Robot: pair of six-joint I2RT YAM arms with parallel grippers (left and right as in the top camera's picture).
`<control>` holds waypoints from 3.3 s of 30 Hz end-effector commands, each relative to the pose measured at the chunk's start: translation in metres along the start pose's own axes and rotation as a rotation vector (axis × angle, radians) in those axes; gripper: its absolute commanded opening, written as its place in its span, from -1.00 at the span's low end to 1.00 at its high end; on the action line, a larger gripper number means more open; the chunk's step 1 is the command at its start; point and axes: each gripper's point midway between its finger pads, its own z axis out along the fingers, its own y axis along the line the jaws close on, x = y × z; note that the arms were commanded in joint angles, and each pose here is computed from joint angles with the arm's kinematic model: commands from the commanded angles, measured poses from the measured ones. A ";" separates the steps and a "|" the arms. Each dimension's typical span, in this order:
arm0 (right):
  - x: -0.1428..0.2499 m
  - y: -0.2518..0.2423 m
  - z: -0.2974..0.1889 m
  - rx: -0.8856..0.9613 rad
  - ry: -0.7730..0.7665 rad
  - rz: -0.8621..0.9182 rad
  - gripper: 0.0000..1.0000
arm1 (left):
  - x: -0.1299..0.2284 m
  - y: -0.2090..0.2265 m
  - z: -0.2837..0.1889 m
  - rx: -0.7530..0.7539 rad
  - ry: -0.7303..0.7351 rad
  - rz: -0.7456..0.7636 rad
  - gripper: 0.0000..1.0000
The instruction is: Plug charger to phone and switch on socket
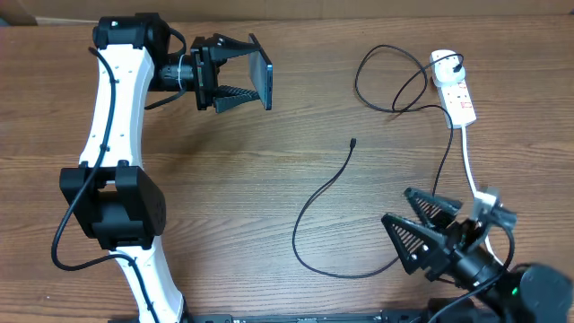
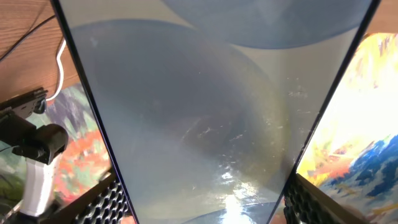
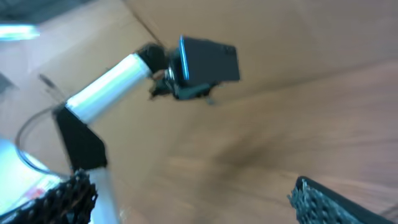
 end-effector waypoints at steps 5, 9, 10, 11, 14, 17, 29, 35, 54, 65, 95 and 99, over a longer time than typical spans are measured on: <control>-0.043 -0.001 0.016 0.149 0.154 -0.205 0.99 | 0.022 -0.012 0.013 0.021 0.052 0.065 0.15; -0.053 -0.013 0.025 0.225 0.248 -0.194 0.99 | 0.024 -0.011 0.017 0.015 0.059 0.062 0.15; -0.056 -0.014 0.026 0.238 0.258 -0.183 0.99 | 0.024 -0.011 0.018 0.014 0.060 0.061 0.15; -0.059 -0.016 0.029 0.241 0.268 -0.174 0.99 | 0.024 -0.011 0.018 0.013 0.062 0.061 0.15; -0.062 -0.021 0.036 0.259 0.289 -0.163 0.99 | 0.025 -0.010 0.021 0.010 0.067 0.061 0.15; -0.055 -0.039 0.043 0.361 0.324 -0.169 0.99 | 0.025 -0.010 0.022 0.008 0.069 0.049 0.15; -0.014 -0.025 0.101 0.404 0.439 -0.197 0.99 | 0.025 -0.010 0.021 0.009 0.067 0.024 0.16; -0.028 -0.002 0.129 0.401 0.295 -0.261 0.99 | 0.025 -0.010 0.021 0.008 0.067 0.024 0.16; -0.014 0.027 0.188 0.330 0.209 -0.270 0.91 | 0.021 -0.008 0.021 -0.013 0.055 0.048 0.16; 0.009 0.006 0.213 0.391 0.245 -0.251 0.83 | 0.010 0.011 0.033 -0.133 0.013 0.099 0.16; 0.028 -0.033 0.227 0.511 0.285 -0.246 0.45 | -0.006 0.031 0.049 -0.281 -0.037 0.232 0.15; 0.020 -0.042 0.226 0.540 0.259 -0.200 0.34 | -0.006 0.031 0.049 -0.281 -0.037 0.233 0.15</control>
